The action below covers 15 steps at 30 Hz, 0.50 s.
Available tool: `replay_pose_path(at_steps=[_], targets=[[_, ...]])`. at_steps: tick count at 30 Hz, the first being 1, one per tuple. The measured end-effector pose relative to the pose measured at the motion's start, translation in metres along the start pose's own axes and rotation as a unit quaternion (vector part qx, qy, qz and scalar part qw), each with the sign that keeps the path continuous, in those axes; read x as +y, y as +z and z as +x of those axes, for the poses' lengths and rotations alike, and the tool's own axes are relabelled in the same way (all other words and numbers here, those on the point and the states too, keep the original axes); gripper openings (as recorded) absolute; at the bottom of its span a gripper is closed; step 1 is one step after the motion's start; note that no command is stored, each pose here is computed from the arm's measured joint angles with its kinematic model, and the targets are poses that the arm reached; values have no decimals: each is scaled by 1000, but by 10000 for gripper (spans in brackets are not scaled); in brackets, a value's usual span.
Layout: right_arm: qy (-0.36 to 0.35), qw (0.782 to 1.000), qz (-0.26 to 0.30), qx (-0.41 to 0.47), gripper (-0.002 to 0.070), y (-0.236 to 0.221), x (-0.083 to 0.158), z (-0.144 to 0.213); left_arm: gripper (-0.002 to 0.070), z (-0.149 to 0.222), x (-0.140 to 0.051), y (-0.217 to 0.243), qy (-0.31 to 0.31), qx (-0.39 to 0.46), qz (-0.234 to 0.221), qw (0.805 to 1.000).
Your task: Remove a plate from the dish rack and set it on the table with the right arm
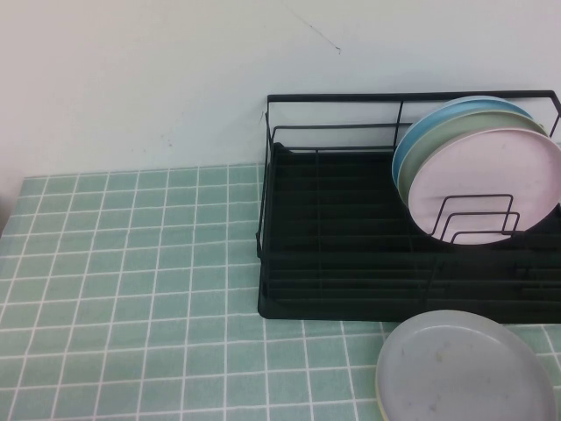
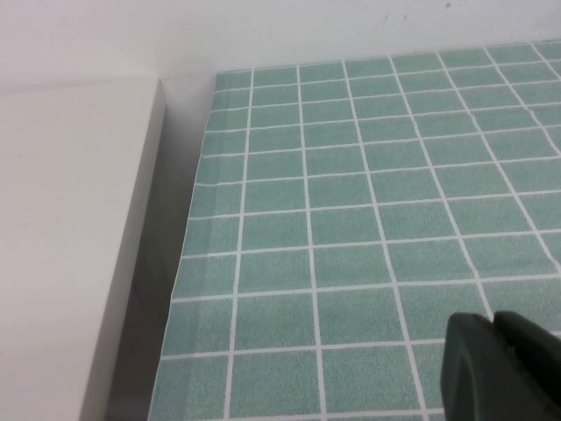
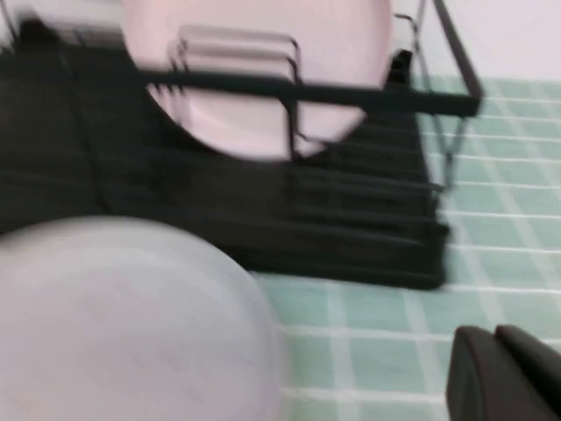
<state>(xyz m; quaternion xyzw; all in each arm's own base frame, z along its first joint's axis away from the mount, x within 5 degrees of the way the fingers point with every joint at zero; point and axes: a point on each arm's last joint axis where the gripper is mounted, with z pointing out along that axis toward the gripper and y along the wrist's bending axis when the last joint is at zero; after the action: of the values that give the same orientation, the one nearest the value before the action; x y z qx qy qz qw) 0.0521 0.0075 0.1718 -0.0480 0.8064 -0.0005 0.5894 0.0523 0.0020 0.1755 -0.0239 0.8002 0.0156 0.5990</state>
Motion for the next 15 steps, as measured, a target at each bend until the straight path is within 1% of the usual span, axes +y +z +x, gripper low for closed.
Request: replay_pose_path(at_steps=[2,3,6,9,15], targets=[[52,998,-16,-16,-1,1,3,-2,-3,0,0,0,0,0,0,1000],[86,996,-24,-30,-1,0,4,-4,-3,0,0,0,0,0,0,1000],[157,984,-29,-73,-1,0,3,-13,-3,0,0,0,0,0,0,1000],[194,975,-22,-106,-1,-1,0,-18,-3,0,0,0,0,0,0,1000],[220,968,-21,-121,-1,-2,-1,-21,-3,0,0,0,0,0,0,1000]])
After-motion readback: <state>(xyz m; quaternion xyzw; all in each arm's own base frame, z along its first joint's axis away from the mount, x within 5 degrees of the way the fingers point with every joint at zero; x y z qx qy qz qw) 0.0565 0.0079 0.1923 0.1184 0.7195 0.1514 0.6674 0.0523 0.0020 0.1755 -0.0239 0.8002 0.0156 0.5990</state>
